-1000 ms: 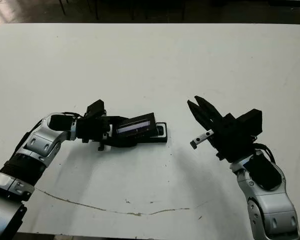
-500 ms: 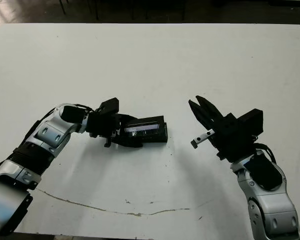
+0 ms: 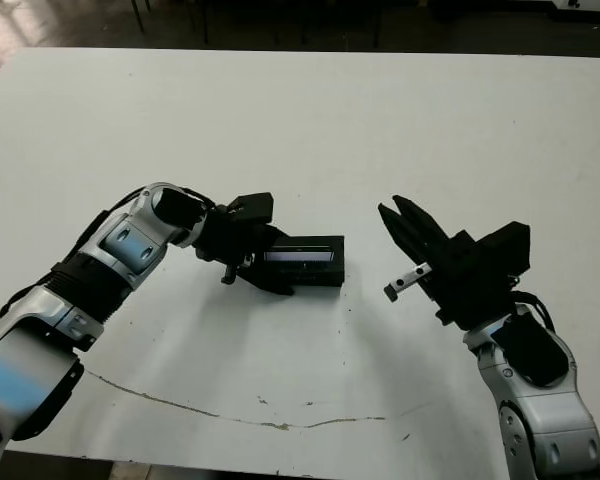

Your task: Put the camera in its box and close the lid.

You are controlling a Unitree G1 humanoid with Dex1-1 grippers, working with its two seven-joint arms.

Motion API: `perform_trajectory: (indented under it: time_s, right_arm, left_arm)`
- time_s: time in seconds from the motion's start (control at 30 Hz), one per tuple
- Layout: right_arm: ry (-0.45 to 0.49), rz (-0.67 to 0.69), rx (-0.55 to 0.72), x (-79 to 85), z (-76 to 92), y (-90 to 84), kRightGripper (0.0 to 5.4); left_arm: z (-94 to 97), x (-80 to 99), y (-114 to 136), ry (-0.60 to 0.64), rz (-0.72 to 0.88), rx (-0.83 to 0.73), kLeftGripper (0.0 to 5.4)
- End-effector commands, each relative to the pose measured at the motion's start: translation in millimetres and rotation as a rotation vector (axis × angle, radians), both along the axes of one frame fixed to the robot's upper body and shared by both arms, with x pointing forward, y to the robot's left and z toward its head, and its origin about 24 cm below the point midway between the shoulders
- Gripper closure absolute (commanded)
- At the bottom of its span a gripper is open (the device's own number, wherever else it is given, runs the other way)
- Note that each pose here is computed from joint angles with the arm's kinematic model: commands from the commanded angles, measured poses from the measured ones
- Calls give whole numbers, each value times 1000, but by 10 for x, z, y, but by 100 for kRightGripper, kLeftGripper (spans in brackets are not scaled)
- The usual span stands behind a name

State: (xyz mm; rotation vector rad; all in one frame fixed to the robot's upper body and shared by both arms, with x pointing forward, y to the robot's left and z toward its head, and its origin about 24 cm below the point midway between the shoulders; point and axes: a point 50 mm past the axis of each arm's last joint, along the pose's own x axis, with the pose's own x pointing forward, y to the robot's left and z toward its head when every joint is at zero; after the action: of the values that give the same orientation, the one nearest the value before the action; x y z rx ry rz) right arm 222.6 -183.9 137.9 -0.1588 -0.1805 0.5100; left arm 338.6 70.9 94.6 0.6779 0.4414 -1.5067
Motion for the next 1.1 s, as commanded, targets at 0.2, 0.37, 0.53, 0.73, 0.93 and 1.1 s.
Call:
perform_trajectory:
  time_s: [0.2, 0.37, 0.53, 0.73, 0.93, 1.1]
  right_arm:
    - [33, -5, -8, -27, -56, -8, 540]
    - [37, -10, -10, -25, -67, 6, 540]
    - [36, -1, 3, -16, -78, 21, 540]
    - [34, 0, 4, -17, -70, 23, 540]
    - [29, 3, 12, -13, -78, 36, 540]
    - [28, 8, 15, -4, -69, 60, 540]
  left_arm:
    - [-514, -158, -83, 94, -27, 152, 334]
    - [-534, -164, -10, 70, -54, 187, 334]
    - [-496, -150, 7, 63, -39, 195, 334]
    - [-417, -157, -9, 77, -27, 217, 334]
    - [-355, -204, 24, 53, -69, 291, 334]
    - [-300, -261, 94, 50, -70, 333, 335]
